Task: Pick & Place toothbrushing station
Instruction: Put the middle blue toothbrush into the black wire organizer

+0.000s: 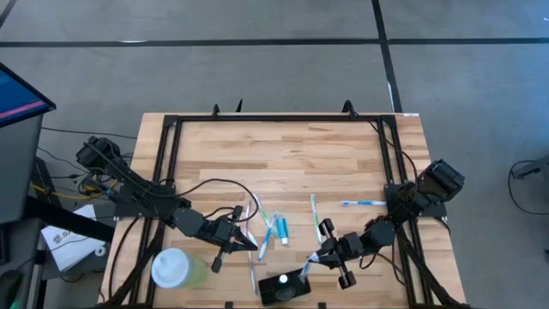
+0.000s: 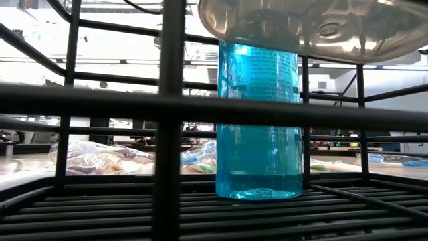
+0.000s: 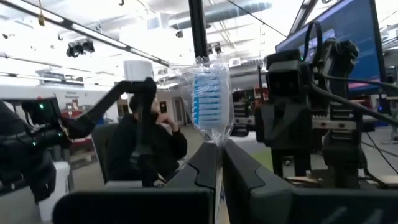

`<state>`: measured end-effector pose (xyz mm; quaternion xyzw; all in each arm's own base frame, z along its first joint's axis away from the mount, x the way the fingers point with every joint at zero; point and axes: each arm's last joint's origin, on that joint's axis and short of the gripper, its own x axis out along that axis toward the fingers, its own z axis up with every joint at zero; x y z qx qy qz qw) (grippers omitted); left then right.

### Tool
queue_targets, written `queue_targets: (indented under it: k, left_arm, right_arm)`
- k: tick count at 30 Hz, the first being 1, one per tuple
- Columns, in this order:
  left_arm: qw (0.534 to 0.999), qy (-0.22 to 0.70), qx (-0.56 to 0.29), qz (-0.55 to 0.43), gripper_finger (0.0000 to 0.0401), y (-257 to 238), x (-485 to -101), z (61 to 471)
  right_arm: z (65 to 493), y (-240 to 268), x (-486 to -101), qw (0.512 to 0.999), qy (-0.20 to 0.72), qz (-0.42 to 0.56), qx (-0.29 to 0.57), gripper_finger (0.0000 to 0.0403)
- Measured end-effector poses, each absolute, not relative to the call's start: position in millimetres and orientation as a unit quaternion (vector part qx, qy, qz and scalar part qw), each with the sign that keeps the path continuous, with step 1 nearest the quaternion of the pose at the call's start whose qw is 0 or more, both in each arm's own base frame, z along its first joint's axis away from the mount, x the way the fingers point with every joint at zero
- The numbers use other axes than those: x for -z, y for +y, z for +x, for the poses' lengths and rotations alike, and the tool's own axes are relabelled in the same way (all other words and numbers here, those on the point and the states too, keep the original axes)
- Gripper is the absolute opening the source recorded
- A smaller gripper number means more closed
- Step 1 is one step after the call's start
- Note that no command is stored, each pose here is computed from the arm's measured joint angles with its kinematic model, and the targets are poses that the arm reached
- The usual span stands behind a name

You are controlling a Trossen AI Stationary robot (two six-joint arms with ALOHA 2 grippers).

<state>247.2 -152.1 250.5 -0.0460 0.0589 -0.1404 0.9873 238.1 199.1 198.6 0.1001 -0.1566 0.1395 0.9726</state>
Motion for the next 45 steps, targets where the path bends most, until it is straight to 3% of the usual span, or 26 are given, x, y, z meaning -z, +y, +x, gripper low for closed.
queue_targets:
  k: [24, 36, 45]
  left_arm:
    - [0.990, 0.047, 0.118, -0.062, 0.0004, -151, -253, 248]
    - [0.991, 0.042, 0.106, -0.065, 0.0004, -150, -254, 248]
    - [0.992, 0.041, 0.098, -0.065, 0.0004, -149, -254, 248]
  right_arm:
    - [255, 188, -176, 0.981, -0.055, 0.059, -0.176, 0.0001]
    - [257, 186, -174, 0.980, -0.053, 0.052, -0.186, 0.0001]
    - [266, 190, -141, 0.974, -0.086, 0.095, -0.187, 0.0001]
